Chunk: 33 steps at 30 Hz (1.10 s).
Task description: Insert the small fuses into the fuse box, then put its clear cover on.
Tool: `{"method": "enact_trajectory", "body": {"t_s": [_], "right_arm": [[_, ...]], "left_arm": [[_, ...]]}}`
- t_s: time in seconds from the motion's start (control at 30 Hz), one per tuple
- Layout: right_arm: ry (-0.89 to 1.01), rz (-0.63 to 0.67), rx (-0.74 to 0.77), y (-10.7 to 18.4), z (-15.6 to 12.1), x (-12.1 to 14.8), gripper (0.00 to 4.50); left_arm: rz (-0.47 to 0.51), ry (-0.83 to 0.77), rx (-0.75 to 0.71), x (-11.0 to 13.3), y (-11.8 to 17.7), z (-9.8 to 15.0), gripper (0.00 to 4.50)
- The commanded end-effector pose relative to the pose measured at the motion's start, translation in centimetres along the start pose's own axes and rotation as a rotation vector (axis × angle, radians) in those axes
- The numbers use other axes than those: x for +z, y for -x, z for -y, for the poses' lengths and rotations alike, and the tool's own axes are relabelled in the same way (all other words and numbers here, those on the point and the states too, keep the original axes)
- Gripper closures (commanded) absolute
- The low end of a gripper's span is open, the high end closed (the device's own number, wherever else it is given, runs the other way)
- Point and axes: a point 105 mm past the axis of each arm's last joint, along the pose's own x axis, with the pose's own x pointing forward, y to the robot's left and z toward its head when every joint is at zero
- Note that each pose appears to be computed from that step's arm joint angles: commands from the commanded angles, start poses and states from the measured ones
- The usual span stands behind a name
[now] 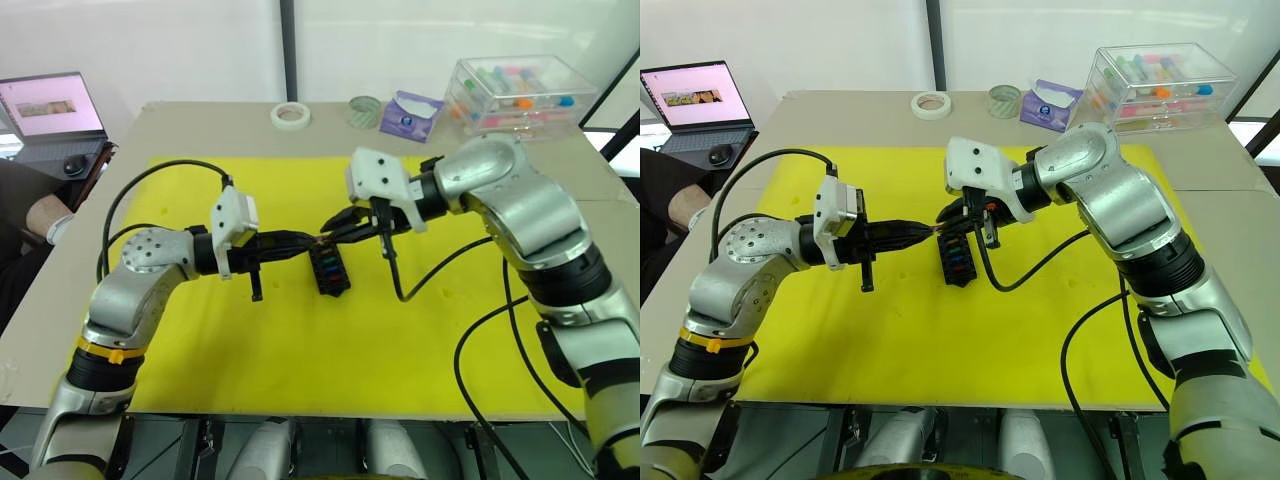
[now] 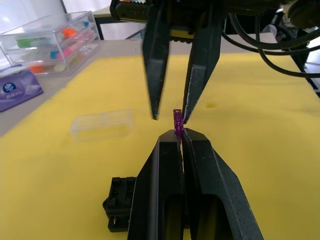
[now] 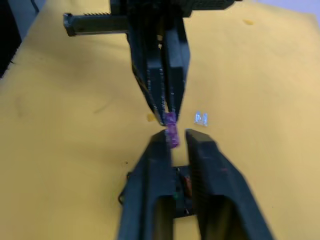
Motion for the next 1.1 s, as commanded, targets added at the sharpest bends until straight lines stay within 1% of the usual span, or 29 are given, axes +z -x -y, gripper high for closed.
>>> {"method": "enact_trajectory", "body": {"t_s": [0.03, 0.3, 0.37, 0.4, 0.47, 0.57, 0.67, 0.77, 0.8, 0.93, 1.1], "right_arm": [[0.043, 0.027, 0.002, 0.3, -0.2, 1.1, 4.46], [0.035, 0.023, 0.007, 0.4, -0.2, 0.9, 4.46], [0.037, 0.021, 0.004, 0.5, 0.0, 0.8, 4.46], [0.039, 0.019, 0.003, 0.6, 0.1, 0.8, 4.50], [0.044, 0.016, -0.002, 0.7, 0.5, 0.7, 4.50], [0.055, 0.007, -0.004, 0.9, 1.1, 0.5, 4.50], [0.066, -0.015, -0.008, 0.9, 2.2, -0.1, 4.50], [0.078, -0.037, -0.008, 0.4, 3.3, -0.8, 4.50], [0.081, -0.042, -0.005, 0.2, 3.6, -0.9, 4.50], [0.093, -0.061, 0.015, -0.7, 4.2, -1.8, 4.50], [0.112, -0.104, 0.027, -1.4, 4.9, -3.1, 4.50]], "left_arm": [[0.027, -0.036, -0.013, 1.0, 0.0, 0.3, 4.50], [0.021, -0.050, -0.009, 0.9, 0.2, 0.3, 4.50], [0.023, -0.024, -0.017, 0.8, 0.5, 0.5, 4.50], [0.017, -0.004, -0.019, 0.7, 0.8, 0.6, 3.99], [0.013, 0.015, 0.002, 0.5, 1.4, 0.5, 3.43], [0.017, 0.032, 0.029, 0.4, 2.4, 0.7, 2.35], [0.024, 0.067, 0.098, 0.0, 3.2, 0.5, 1.26], [0.042, 0.067, 0.202, -0.4, 3.5, 0.3, 0.18], [0.048, 0.066, 0.235, -0.5, 3.4, 0.1, 0.04], [0.029, 0.095, 0.257, -1.4, 3.0, 0.2, 0.04], [0.029, 0.102, 0.281, -1.8, 2.2, 0.2, 0.04]]}}
